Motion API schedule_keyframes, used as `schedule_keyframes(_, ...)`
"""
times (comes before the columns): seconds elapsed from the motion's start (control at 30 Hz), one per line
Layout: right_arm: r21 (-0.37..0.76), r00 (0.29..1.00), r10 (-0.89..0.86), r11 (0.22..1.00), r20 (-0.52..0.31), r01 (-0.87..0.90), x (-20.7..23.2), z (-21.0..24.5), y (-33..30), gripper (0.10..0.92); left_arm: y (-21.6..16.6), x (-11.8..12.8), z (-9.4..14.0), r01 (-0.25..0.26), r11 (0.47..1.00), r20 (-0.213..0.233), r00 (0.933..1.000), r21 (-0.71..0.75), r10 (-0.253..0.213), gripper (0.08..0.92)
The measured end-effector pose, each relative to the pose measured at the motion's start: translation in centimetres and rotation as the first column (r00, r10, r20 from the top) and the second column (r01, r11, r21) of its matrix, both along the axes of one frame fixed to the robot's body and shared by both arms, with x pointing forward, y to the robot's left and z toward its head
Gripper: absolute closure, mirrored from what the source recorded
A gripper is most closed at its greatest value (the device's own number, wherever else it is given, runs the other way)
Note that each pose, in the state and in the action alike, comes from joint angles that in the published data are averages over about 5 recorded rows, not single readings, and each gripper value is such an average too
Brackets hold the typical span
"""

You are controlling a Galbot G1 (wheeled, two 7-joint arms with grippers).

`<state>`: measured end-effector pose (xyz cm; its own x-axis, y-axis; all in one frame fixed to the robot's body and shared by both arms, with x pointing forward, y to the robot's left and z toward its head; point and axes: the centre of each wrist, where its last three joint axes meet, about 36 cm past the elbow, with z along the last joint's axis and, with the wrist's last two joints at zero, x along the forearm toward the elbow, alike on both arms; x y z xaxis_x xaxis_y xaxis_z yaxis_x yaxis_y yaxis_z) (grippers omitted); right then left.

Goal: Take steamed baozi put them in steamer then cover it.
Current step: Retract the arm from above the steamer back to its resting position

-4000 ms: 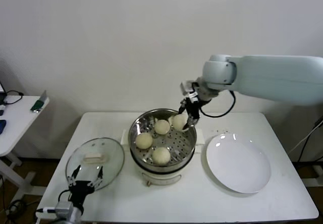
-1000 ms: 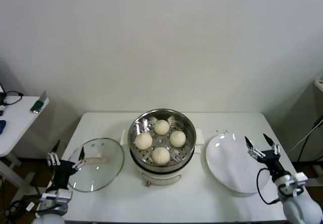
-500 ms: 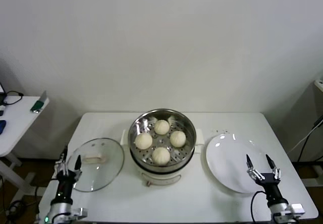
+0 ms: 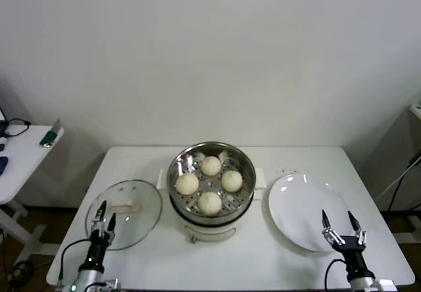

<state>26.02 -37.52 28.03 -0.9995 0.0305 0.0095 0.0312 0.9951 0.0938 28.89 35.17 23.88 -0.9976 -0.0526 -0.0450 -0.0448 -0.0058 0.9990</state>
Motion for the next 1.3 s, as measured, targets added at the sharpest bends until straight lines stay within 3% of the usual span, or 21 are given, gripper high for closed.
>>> schedule_keyframes(0.33, -0.004, 1.0, -0.007, 1.0, 0.0, 0.007, -0.5, 0.0, 0.2, 0.2, 0.0, 2.1, -1.1, -0.006, 1.0, -0.036, 0.9993, 0.01, 0.006, 0.177)
schedule_keyframes(0.73, -0.004, 1.0, -0.013, 1.0, 0.004, 0.013, -0.8, -0.4, 0.7, 0.2, -0.7, 4.8, -1.3, -0.054, 0.998, -0.063, 0.9965, 0.015, 0.055, 0.197)
schedule_keyframes(1.3, -0.008, 1.0, -0.011, 1.0, 0.011, 0.011, -0.8, -0.8, 1.0, 0.2, -1.5, 5.5, -1.5, -0.102, 0.995, -0.084, 0.9911, 0.018, 0.103, 0.675)
